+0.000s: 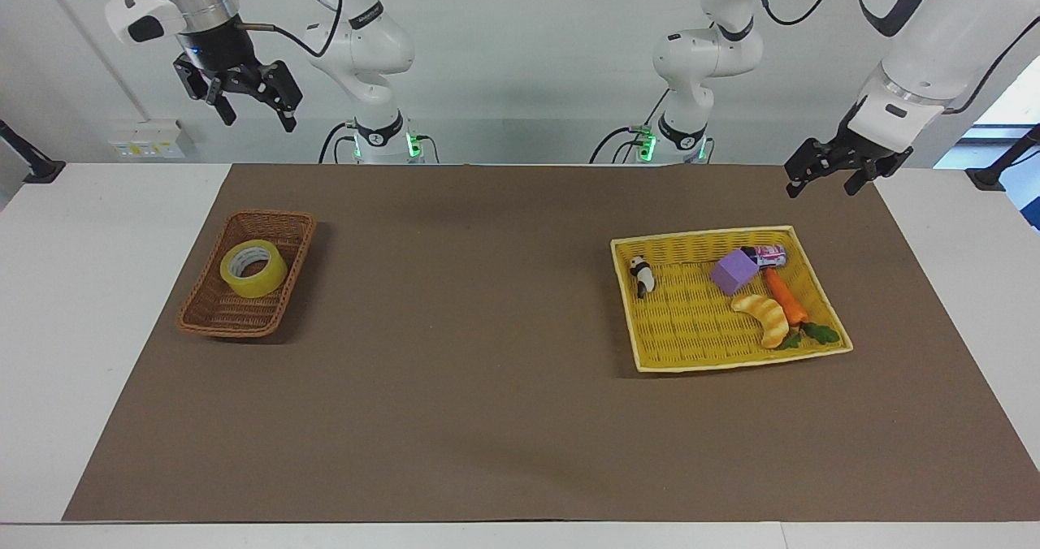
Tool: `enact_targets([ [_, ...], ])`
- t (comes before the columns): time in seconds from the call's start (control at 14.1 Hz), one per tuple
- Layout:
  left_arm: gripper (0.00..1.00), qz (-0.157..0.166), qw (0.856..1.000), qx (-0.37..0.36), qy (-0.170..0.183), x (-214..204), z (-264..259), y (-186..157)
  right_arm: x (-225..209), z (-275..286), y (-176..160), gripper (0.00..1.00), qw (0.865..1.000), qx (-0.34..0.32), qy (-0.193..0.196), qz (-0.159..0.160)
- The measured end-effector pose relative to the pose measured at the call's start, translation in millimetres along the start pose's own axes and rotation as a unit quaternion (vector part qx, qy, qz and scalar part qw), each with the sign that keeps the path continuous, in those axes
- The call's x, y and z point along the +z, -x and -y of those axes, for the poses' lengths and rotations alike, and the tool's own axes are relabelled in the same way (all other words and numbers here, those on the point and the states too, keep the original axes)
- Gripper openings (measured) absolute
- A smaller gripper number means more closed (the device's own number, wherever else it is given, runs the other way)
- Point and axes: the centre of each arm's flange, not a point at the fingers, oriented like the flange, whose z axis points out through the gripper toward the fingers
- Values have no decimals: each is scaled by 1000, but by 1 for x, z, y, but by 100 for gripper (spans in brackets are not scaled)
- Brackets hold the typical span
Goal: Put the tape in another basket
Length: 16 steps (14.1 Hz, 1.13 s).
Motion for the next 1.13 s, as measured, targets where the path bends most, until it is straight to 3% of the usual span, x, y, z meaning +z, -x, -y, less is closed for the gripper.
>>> enact_targets([
  [1.13, 100, 0, 1000, 0, 0, 0, 0, 0, 5, -1, 1, 100, 999, -31, 1, 6],
])
